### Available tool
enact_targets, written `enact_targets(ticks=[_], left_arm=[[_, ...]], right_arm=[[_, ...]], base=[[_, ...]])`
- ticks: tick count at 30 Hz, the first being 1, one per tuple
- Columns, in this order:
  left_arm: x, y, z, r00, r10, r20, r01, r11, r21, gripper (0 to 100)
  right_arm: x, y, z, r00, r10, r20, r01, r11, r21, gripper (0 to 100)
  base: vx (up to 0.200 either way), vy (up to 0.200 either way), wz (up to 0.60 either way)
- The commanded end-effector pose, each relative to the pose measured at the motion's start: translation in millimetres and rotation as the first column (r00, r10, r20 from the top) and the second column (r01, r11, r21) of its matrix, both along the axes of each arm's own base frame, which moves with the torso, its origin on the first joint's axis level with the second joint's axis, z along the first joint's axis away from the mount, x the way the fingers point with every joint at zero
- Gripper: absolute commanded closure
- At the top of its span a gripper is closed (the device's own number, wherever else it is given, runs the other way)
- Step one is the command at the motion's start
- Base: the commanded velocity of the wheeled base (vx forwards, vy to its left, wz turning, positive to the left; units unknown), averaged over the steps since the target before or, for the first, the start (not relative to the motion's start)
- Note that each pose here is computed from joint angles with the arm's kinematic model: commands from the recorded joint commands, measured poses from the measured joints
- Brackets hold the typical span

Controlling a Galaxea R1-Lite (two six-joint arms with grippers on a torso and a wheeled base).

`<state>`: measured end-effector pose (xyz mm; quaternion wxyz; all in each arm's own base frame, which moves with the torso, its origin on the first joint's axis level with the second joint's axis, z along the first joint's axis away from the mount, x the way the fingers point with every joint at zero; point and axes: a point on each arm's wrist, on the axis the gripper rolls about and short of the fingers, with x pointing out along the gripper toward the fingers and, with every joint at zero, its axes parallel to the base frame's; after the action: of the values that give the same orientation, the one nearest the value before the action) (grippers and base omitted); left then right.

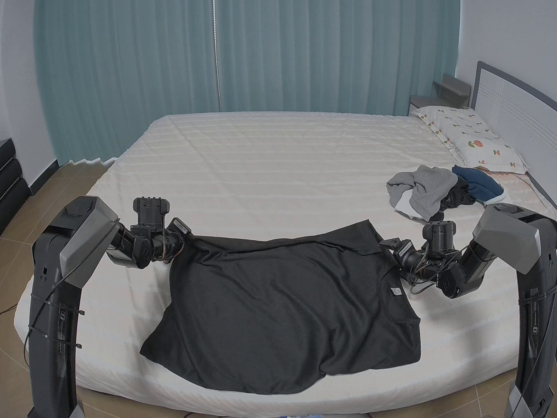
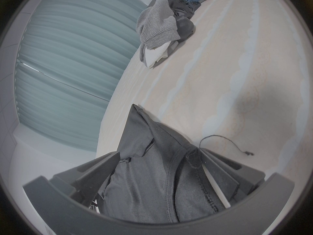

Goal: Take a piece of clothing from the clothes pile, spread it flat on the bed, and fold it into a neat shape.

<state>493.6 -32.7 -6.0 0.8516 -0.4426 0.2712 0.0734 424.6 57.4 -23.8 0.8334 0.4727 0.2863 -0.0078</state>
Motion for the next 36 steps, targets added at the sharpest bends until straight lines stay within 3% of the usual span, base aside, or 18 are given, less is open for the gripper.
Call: enact_targets(ticks=[1,3,7,12,17,21,24,31,36], left_arm=[[3,3,4,0.998,0.052,0.028,-0.052,0.998,-0.024,100],[8,5,14,0.984,0.128,0.124,-0.120,0.990,-0.070,100],[5,5,14,0.966,0.149,0.210,-0.134,0.987,-0.085,100],[-1,0,8,0.971,0.115,0.211,-0.104,0.993,-0.062,100],[-4,-6,1,0.976,0.095,0.194,-0.089,0.995,-0.043,100],[-4,-3,0,0.976,0.101,0.191,-0.095,0.995,-0.042,100],[-4,-4,0,0.977,0.098,0.191,-0.092,0.995,-0.042,100],[-4,-2,1,0.977,0.103,0.189,-0.096,0.994,-0.042,100],[-6,-2,0,0.978,0.103,0.183,-0.097,0.994,-0.041,100]], right_arm=[[5,-2,6,1.000,-0.011,0.021,0.011,1.000,0.019,0],[10,4,9,0.999,-0.014,0.042,0.013,0.999,0.031,0],[17,7,13,0.998,-0.012,0.066,0.010,0.999,0.033,0],[23,4,20,0.996,-0.004,0.091,0.005,1.000,-0.003,0],[38,7,34,0.994,0.056,0.092,-0.041,0.988,-0.150,0],[45,6,36,0.993,0.086,0.082,-0.064,0.968,-0.243,0],[50,5,29,0.988,0.132,0.075,-0.100,0.936,-0.339,0],[70,21,-8,0.982,0.174,0.070,-0.135,0.913,-0.384,0],[75,22,-16,0.982,0.186,0.033,-0.159,0.906,-0.392,0]], base=[[0.000,0.000,0.00],[0.000,0.000,0.00],[0.000,0.000,0.00],[0.000,0.000,0.00],[0.000,0.000,0.00],[0.000,0.000,0.00],[0.000,0.000,0.00],[0.000,0.000,0.00],[0.000,0.000,0.00]])
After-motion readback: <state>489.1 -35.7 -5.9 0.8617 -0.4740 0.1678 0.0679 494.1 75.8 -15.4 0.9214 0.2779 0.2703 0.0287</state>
